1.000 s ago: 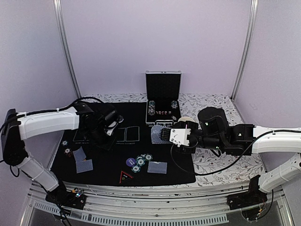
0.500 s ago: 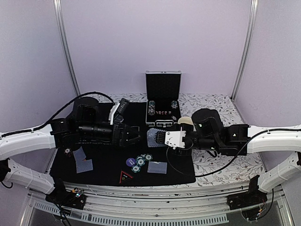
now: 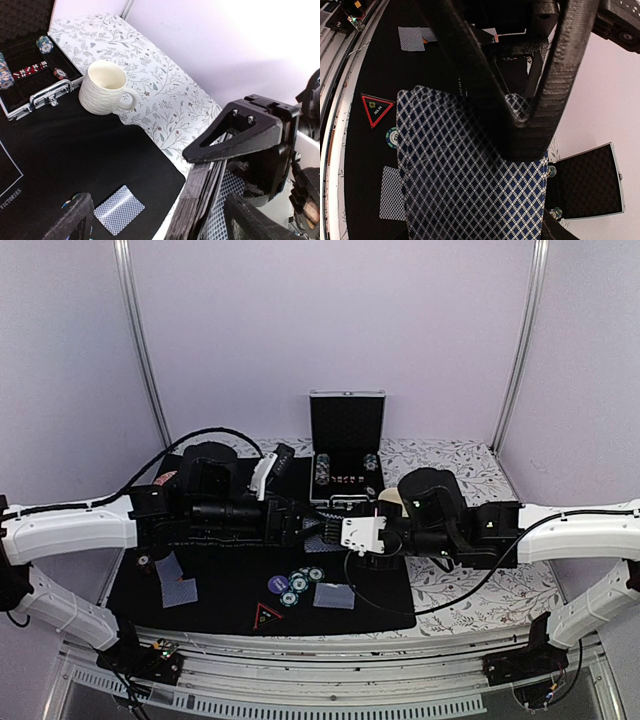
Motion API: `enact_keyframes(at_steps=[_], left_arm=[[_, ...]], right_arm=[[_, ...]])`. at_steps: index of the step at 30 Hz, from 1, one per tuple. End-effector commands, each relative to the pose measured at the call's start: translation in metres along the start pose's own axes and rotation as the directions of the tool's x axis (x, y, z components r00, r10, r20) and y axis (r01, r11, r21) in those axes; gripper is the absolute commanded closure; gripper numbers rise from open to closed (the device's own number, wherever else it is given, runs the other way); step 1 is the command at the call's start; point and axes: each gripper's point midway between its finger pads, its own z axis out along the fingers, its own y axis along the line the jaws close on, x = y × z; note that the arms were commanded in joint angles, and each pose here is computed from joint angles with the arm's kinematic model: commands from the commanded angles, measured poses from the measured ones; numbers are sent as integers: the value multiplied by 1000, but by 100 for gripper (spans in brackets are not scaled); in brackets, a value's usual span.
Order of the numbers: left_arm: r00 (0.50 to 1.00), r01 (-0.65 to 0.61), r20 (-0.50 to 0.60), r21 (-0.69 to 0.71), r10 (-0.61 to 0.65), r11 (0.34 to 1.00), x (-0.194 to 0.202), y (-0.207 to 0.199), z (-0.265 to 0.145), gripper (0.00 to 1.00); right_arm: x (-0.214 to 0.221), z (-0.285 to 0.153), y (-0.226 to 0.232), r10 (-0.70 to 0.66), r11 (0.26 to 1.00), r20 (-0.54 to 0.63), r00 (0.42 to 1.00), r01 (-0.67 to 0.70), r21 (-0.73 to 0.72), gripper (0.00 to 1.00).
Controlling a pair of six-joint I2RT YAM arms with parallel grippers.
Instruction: Distribute texas hold em gaming equipment
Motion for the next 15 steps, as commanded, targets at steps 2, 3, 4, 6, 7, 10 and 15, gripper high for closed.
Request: enact_keyframes(at_steps=[2,3,4,6,7,10,15], left_arm=[[999,-29,41,-43,31,999,-9,-1,-8,13],[999,-34,31,-33,35,999,-7,-2,-7,15],[999,-33,20,-23,33,999,-4,-3,-6,16],[1000,-29,-1,-9,29,1000,1,-4,-3,17],[1000,-27,-12,-3,27,1000,3,-4,0,17],[999,-24,-33,8,24,1000,5,-6,5,19],[999,-25,-35,-4,25,1000,6,-3,5,22]], right_arm=[[-18,-2,-12,1,1000,49,999,-2,28,46],[-18,-2,-12,0,1000,48,999,-1,31,46],[-19,-3,-12,-1,999,48,999,0,32,46],[-18,-3,-12,-1,999,47,999,-1,33,46],[-18,-2,-12,-1,999,48,999,-1,32,46],[-17,-2,-12,0,999,45,999,-1,35,46],[-16,-6,-13,4,999,46,999,-6,41,46]])
